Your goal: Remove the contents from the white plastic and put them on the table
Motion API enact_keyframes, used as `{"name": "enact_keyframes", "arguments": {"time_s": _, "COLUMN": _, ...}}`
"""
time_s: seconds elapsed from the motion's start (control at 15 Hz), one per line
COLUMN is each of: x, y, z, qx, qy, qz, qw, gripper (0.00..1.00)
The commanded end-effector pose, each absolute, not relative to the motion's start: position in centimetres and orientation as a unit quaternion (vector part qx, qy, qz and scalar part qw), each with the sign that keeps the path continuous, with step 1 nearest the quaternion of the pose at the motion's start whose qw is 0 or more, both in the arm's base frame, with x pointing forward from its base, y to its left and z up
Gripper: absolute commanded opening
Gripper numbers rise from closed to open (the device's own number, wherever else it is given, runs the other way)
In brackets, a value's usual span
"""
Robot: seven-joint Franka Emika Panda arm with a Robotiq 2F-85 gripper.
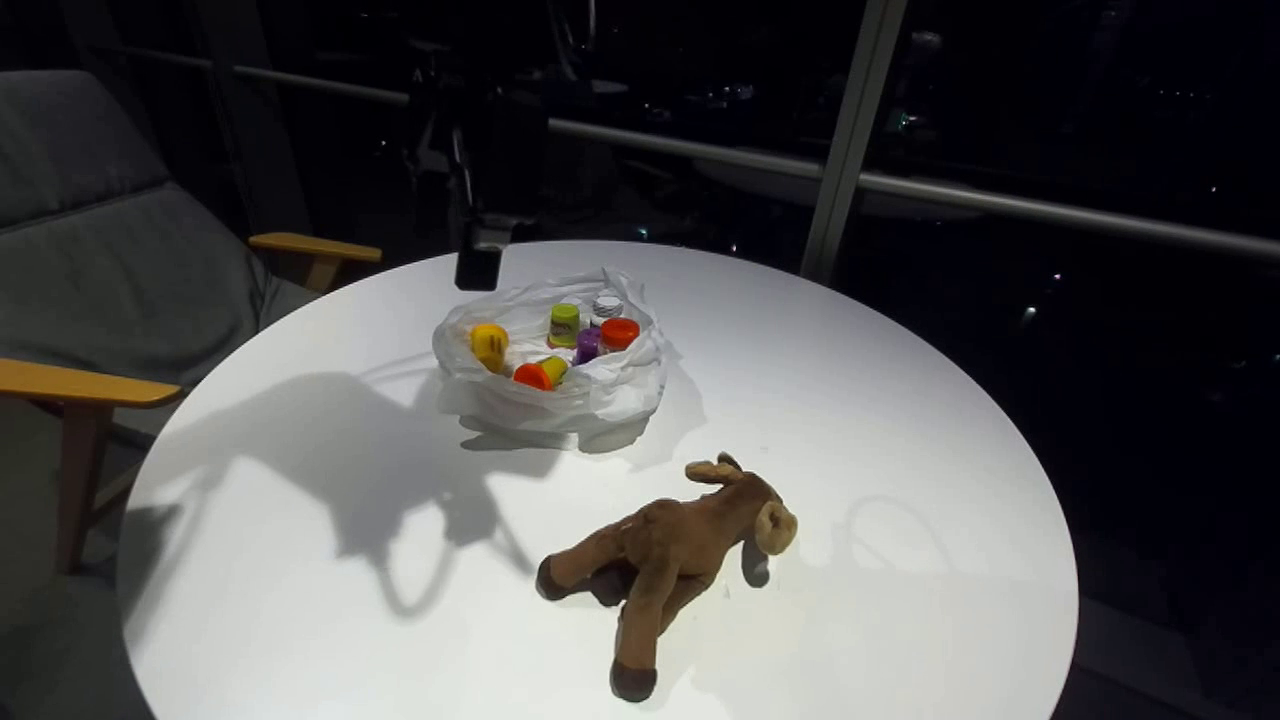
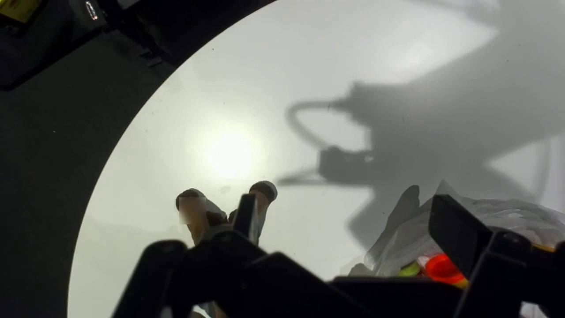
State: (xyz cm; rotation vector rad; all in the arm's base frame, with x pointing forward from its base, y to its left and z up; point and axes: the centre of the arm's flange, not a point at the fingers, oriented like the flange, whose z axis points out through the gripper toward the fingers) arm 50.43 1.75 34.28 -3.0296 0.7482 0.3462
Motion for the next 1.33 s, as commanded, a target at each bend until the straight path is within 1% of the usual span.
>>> {"name": "enact_keyframes", "arguments": {"time_s": 0.0, "x": 50.4, "y": 1.6, "z": 34.2, "qx": -0.964, "qy": 0.240, "qz": 0.111, "qw": 0.001, "gripper": 1.00}}
{"name": "enact_keyframes", "arguments": {"time_s": 0.67, "x": 50.3, "y": 1.6, "z": 34.2, "qx": -0.964, "qy": 0.240, "qz": 0.112, "qw": 0.001, "gripper": 1.00}}
{"name": "enact_keyframes", "arguments": {"time_s": 0.8, "x": 52.0, "y": 1.8, "z": 33.6, "qx": -0.965, "qy": 0.239, "qz": 0.113, "qw": -0.002, "gripper": 1.00}}
{"name": "enact_keyframes", "arguments": {"time_s": 1.0, "x": 55.2, "y": 2.5, "z": 33.4, "qx": -0.962, "qy": 0.250, "qz": 0.106, "qw": 0.021, "gripper": 1.00}}
{"name": "enact_keyframes", "arguments": {"time_s": 1.27, "x": 59.4, "y": 5.9, "z": 31.9, "qx": -0.964, "qy": 0.240, "qz": 0.107, "qw": 0.034, "gripper": 1.00}}
